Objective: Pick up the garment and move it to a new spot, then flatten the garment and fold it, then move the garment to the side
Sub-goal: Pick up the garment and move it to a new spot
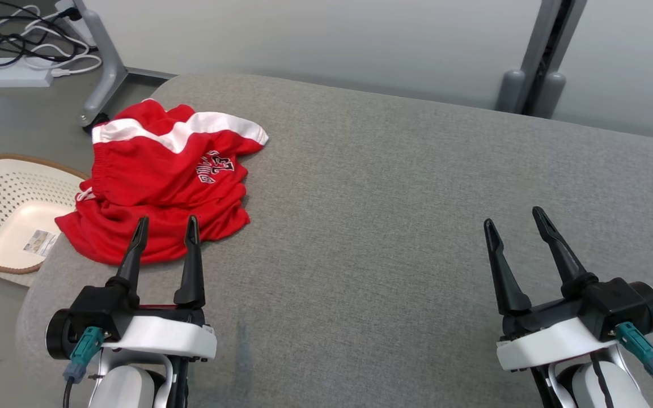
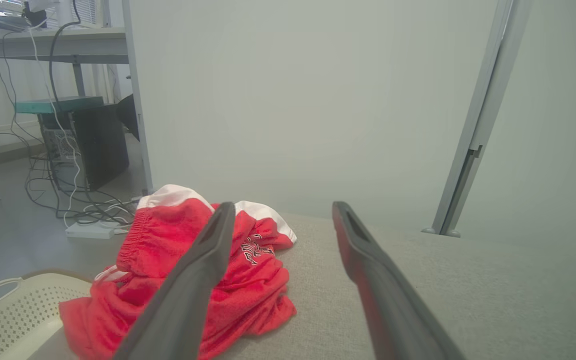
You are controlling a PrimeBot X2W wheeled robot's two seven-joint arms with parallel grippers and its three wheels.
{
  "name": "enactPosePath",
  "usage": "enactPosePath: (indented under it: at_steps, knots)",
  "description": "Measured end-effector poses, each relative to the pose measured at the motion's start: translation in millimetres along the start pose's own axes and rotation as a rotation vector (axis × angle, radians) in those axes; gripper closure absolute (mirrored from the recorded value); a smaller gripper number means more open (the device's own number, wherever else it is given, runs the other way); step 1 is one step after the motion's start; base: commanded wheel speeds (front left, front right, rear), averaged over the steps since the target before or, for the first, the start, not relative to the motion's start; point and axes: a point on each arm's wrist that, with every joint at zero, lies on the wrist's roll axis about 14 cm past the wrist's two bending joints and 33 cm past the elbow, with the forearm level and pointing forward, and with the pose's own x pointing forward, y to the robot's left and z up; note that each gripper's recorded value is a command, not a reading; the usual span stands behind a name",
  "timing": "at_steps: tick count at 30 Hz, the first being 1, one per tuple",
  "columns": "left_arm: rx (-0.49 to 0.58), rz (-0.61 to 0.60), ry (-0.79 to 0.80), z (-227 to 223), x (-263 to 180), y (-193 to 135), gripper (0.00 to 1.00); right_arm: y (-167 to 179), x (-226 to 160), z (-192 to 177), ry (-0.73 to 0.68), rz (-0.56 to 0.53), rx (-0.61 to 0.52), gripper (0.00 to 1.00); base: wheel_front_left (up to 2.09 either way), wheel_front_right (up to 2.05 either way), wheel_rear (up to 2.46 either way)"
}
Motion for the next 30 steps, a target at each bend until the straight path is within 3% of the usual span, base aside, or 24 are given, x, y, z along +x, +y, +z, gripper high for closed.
enactPosePath:
  at_steps: [16, 30]
  knots:
    - [-0.003, 0.124, -0.007, 5, -10, 36, 0.00, 19, 17, -13, 0.016, 0.076, 0.024, 0.00, 0.00, 0.00, 0.00]
    - [-0.028, 0.194, -0.007, -3, 56, 54, 0.00, -12, 27, -48, 0.071, 0.057, 0.017, 0.00, 0.00, 0.00, 0.00]
